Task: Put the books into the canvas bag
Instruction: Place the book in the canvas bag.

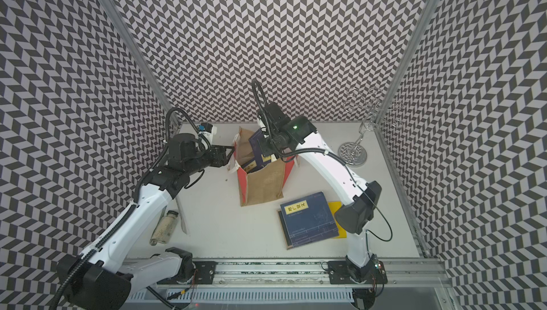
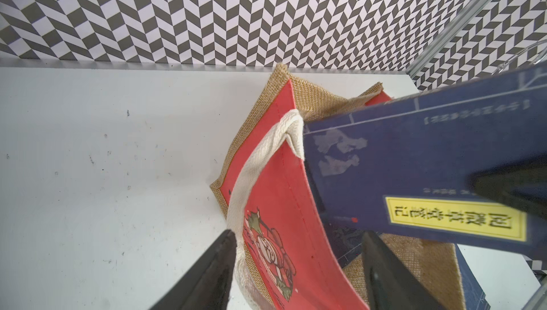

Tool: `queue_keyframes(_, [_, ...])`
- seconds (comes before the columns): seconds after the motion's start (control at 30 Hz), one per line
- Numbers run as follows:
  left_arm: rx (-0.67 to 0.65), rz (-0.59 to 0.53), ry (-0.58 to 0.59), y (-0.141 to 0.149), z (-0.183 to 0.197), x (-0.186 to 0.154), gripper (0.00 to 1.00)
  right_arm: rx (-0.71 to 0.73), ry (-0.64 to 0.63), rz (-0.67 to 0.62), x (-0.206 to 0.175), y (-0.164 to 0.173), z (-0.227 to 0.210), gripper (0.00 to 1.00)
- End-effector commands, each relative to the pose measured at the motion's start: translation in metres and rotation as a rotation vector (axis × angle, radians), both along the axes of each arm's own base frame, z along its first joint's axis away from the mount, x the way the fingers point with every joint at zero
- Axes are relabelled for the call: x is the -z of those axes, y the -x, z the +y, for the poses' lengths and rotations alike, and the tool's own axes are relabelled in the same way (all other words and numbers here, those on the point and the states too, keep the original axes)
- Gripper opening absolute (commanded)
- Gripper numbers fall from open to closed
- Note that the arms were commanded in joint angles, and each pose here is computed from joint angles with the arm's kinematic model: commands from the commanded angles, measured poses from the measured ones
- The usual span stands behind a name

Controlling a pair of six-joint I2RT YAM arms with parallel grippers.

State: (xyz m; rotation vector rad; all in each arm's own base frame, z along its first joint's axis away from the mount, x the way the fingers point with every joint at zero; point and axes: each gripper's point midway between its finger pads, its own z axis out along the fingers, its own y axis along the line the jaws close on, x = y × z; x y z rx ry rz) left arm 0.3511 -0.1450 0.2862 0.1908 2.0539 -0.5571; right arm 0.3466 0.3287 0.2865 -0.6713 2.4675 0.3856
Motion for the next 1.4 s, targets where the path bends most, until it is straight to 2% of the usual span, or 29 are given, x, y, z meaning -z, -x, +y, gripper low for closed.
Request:
queue_keyframes(0.0, [-0.007, 0.004, -0.008, 0.000, 0.002, 0.003, 0.66, -0.021, -0.019, -0.004, -0.005, 0.009, 0.016, 0.00])
queue_keyframes(0.27, [-0.012, 0.013, -0.009, 0.001, 0.003, 0.004, 0.65, 0.038, 0.126, 0.079, 0.051, 0.008, 0.028, 0.00])
queue_keyframes(0.4, [-0.011, 0.013, -0.018, 0.003, 0.004, 0.005, 0.65, 0.027, 0.149, 0.108, 0.072, 0.005, 0.039, 0.02])
queue_keyframes(0.43, [-0.010, 0.016, -0.018, 0.003, 0.004, 0.005, 0.65, 0.025, 0.148, 0.110, 0.075, 0.003, 0.042, 0.07])
queue_keyframes(0.47, [-0.012, 0.017, -0.022, 0.003, 0.004, 0.006, 0.65, 0.024, 0.144, 0.113, 0.076, 0.002, 0.045, 0.18])
queue_keyframes(0.5, [-0.015, 0.017, -0.025, 0.003, 0.005, 0.006, 0.65, 0.021, 0.137, 0.115, 0.077, 0.001, 0.047, 0.24])
queue_keyframes(0.67, [-0.016, 0.019, -0.027, 0.003, 0.005, 0.007, 0.65, 0.002, 0.094, 0.094, 0.067, -0.005, 0.056, 0.39])
queue_keyframes(0.8, [-0.017, 0.026, -0.021, 0.002, 0.005, 0.009, 0.66, -0.001, 0.067, 0.085, 0.062, -0.010, 0.057, 0.48])
queue_keyframes(0.83, [-0.017, 0.026, -0.021, 0.002, 0.005, 0.009, 0.66, -0.001, 0.065, 0.083, 0.062, -0.013, 0.057, 0.54])
queue_keyframes(1.2, [0.007, 0.030, -0.006, 0.001, 0.001, 0.008, 0.66, 0.080, 0.059, -0.020, 0.036, -0.038, 0.030, 0.79])
queue_keyframes(1.37, [0.067, 0.010, 0.025, 0.007, -0.009, -0.003, 0.68, 0.091, 0.022, -0.062, 0.019, -0.046, 0.016, 0.85])
